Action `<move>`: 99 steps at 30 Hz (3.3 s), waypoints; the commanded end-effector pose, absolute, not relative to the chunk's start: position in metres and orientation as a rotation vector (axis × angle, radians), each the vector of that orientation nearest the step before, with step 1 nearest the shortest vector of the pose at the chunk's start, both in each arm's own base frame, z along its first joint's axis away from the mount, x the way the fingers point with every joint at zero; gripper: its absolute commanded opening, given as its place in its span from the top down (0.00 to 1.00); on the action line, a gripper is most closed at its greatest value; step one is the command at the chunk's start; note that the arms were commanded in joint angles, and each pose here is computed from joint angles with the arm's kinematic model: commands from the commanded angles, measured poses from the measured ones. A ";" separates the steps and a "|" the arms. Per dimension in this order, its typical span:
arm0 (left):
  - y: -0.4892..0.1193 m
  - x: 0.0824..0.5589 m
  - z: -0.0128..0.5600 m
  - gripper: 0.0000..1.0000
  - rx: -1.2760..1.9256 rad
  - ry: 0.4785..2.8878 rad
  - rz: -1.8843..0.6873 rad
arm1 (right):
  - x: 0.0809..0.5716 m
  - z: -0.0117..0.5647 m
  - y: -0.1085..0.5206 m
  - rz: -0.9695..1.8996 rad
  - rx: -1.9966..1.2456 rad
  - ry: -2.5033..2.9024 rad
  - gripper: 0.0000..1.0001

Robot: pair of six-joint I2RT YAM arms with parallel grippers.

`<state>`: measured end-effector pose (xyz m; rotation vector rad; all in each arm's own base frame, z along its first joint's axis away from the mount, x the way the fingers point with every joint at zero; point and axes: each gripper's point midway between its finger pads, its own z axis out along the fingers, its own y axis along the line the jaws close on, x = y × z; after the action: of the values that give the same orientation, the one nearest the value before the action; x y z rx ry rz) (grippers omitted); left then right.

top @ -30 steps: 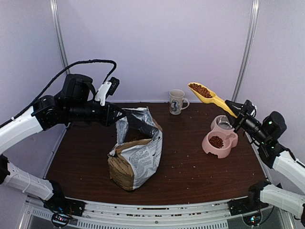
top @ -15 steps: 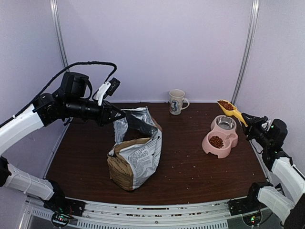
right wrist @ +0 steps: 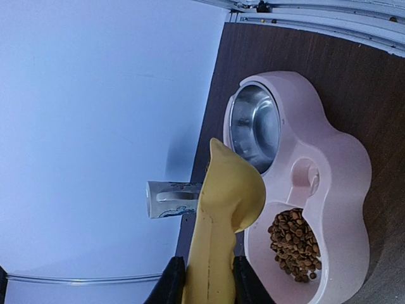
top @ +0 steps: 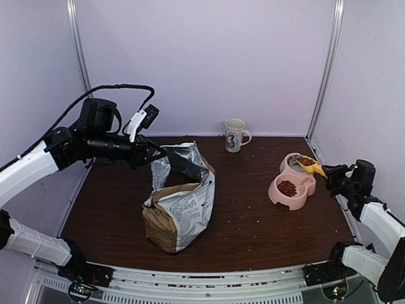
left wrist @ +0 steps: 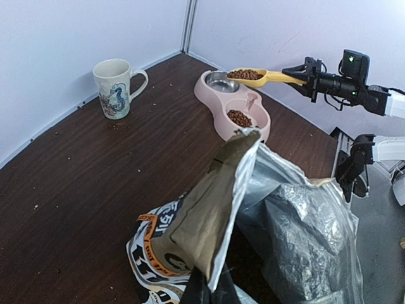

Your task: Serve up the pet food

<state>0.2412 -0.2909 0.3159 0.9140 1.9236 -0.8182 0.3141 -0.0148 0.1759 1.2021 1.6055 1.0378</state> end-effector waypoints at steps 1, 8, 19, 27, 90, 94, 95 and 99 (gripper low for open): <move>-0.293 0.242 0.354 1.00 0.911 1.758 -0.832 | 0.321 0.190 -0.030 0.888 1.137 1.635 0.81; -0.294 0.242 0.351 1.00 0.919 1.764 -0.834 | 0.323 0.187 -0.038 0.767 1.115 1.711 0.81; -0.292 0.242 0.352 1.00 0.918 1.762 -0.821 | 0.332 0.198 -0.042 0.709 1.085 1.763 0.81; -0.293 0.242 0.351 1.00 0.922 1.766 -0.828 | 0.333 0.206 -0.045 0.648 1.048 1.810 0.81; -0.343 0.226 0.381 1.00 0.924 1.767 -0.917 | 0.189 0.400 0.241 1.187 -0.338 2.004 0.81; -0.354 0.222 0.380 1.00 0.940 1.800 -0.891 | 0.163 0.398 0.269 1.239 -0.467 2.013 0.81; -0.356 0.222 0.379 1.00 0.941 1.807 -0.887 | 0.159 0.398 0.274 1.244 -0.493 2.017 0.81; -0.363 0.218 0.380 1.00 0.951 1.812 -0.883 | 0.157 0.387 0.284 1.165 -0.536 2.073 0.80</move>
<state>0.2200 -0.3466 0.3200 0.9980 1.9991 -0.8075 0.1601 0.2802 0.3754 -0.5168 2.0850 1.2055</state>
